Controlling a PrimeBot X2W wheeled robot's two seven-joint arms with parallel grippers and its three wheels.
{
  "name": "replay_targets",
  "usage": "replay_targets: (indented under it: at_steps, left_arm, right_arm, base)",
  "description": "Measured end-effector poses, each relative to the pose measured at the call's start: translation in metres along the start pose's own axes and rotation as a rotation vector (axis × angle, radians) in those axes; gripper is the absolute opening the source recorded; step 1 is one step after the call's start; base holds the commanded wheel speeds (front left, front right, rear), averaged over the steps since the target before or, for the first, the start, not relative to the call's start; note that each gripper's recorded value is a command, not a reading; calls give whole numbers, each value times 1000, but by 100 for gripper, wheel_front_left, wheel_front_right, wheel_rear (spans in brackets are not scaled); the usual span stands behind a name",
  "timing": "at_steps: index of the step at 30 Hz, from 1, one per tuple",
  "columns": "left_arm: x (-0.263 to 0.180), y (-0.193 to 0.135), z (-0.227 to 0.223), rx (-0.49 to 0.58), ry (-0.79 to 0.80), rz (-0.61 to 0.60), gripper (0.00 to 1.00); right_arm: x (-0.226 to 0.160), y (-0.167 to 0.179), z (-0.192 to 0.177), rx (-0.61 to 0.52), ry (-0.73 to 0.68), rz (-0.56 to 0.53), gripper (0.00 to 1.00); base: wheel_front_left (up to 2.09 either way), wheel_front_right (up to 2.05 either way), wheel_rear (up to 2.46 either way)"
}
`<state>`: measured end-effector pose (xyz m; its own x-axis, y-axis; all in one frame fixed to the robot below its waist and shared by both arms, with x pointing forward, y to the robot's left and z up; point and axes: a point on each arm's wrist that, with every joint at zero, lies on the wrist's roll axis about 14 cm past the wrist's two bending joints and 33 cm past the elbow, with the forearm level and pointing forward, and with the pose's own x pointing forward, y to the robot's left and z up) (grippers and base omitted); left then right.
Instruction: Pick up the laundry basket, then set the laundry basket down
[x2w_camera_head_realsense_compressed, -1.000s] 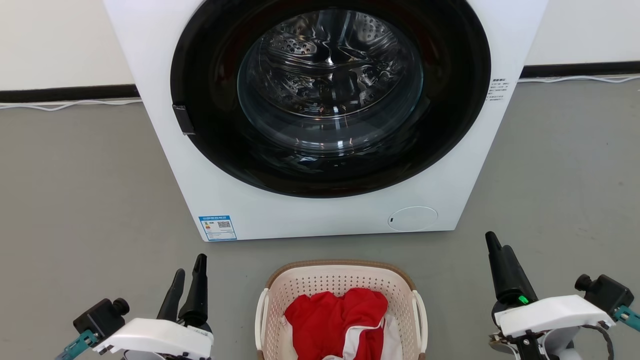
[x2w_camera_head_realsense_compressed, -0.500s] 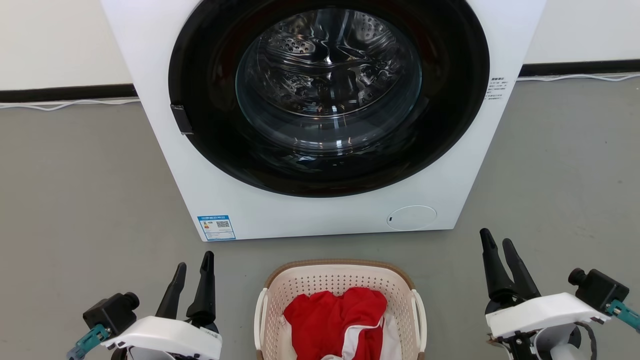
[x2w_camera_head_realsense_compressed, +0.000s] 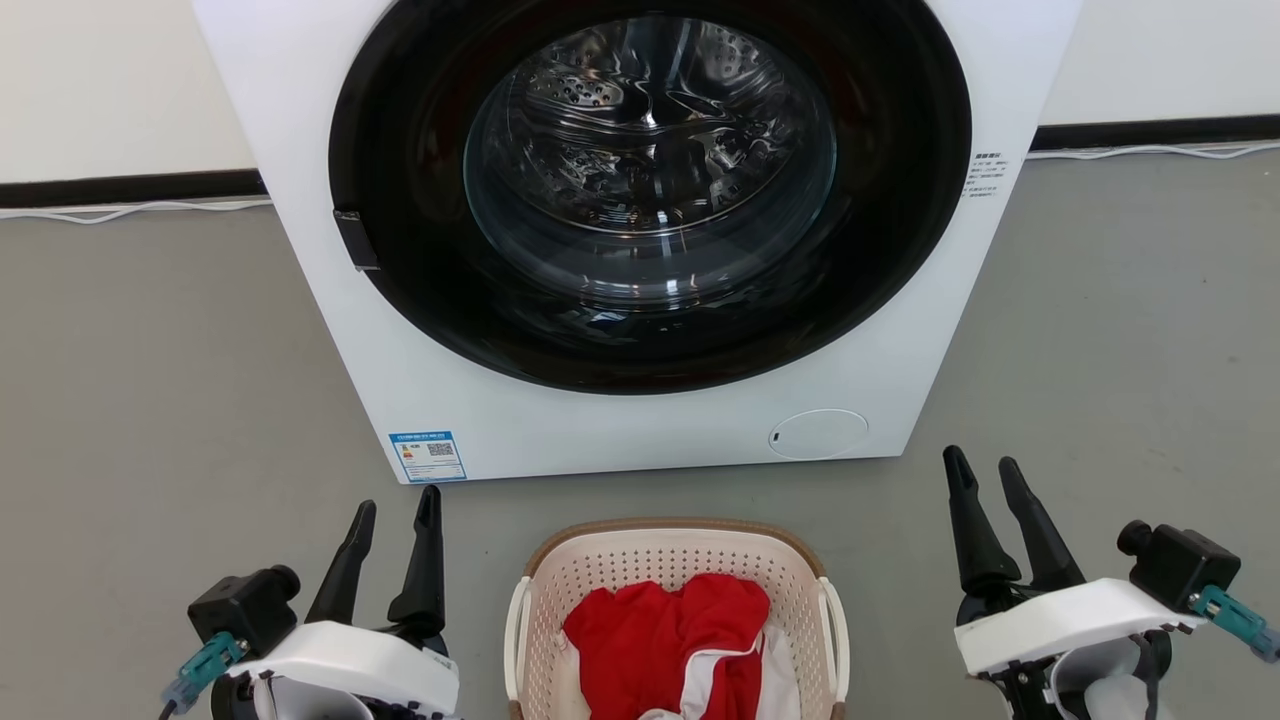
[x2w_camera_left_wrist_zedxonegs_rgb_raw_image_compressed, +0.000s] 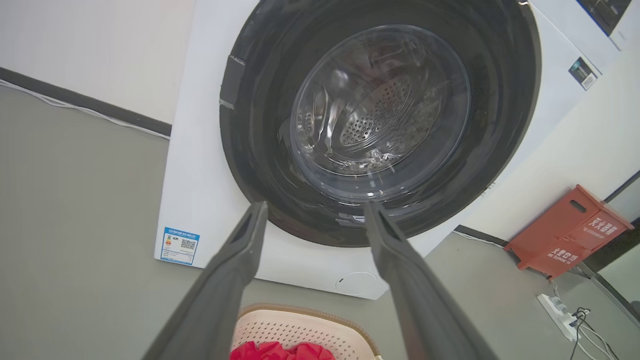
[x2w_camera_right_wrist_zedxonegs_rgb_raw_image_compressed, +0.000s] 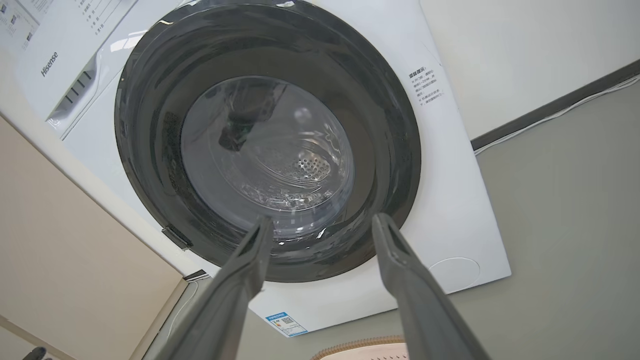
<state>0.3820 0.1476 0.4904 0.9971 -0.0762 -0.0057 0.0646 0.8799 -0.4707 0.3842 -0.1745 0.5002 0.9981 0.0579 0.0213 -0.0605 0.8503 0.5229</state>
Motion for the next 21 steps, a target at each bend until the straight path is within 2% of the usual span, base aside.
replay_targets:
  at_steps: [21]
  left_arm:
    - [9, -11, 5, 223, -42, -49, 100]
  right_arm:
    - [5, 0, 6, -237, -33, 26, 100]
  base:
    - [0, 0, 0]
